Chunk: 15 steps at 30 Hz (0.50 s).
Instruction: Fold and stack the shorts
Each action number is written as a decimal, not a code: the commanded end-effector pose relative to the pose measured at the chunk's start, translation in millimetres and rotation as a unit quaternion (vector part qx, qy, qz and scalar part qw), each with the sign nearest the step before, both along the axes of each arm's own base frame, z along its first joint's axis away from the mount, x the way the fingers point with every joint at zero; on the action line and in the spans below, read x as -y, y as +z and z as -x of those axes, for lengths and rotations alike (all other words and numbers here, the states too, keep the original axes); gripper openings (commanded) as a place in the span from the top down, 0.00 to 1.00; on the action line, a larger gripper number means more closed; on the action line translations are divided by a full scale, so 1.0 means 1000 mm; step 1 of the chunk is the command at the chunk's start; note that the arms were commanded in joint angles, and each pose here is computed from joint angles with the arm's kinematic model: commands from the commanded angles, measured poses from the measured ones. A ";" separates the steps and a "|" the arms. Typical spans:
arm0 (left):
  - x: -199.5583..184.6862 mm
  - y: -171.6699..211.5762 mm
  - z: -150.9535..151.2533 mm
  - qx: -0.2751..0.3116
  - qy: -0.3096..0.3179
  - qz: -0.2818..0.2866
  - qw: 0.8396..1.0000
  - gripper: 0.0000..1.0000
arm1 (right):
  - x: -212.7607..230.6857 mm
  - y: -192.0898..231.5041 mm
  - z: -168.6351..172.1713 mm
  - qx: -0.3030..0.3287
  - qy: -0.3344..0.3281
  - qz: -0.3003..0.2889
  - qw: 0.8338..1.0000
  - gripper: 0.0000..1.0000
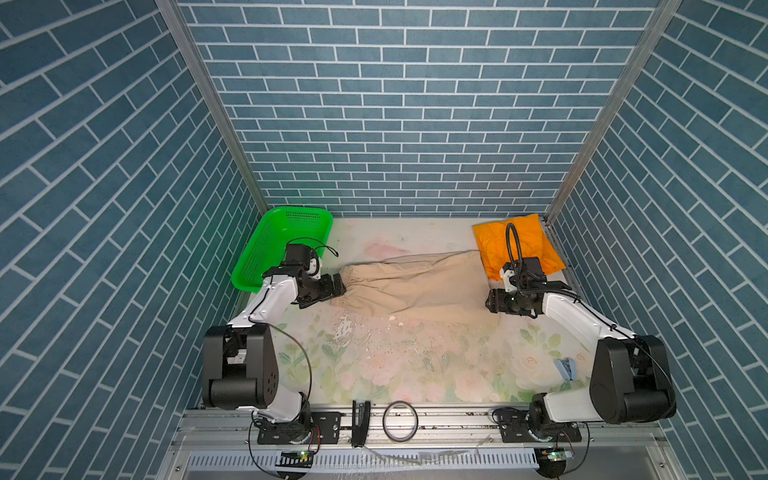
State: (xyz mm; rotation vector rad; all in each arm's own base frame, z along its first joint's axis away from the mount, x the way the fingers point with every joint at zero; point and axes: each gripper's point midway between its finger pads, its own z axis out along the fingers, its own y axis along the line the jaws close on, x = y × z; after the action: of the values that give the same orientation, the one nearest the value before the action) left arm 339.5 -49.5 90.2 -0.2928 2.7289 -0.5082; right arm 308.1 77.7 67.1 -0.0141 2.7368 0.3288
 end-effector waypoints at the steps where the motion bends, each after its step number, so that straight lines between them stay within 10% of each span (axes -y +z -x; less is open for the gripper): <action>1: 0.001 -0.006 -0.007 0.019 0.010 0.013 1.000 0.00 | -0.003 -0.001 -0.010 0.012 -0.033 -0.025 0.999 0.27; 7: 0.010 -0.020 -0.016 0.026 0.001 0.036 0.999 0.05 | -0.004 -0.023 -0.020 0.001 -0.047 -0.054 0.997 0.28; 15: 0.020 -0.037 -0.005 -0.010 -0.010 0.065 0.998 0.57 | -0.013 -0.038 -0.014 -0.022 -0.064 -0.105 0.992 0.61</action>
State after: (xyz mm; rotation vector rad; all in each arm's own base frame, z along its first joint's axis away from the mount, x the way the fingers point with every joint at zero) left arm 351.7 -63.3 60.2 -0.3078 2.7029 -0.6379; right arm 322.3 85.4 29.3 0.1779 2.7304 0.5089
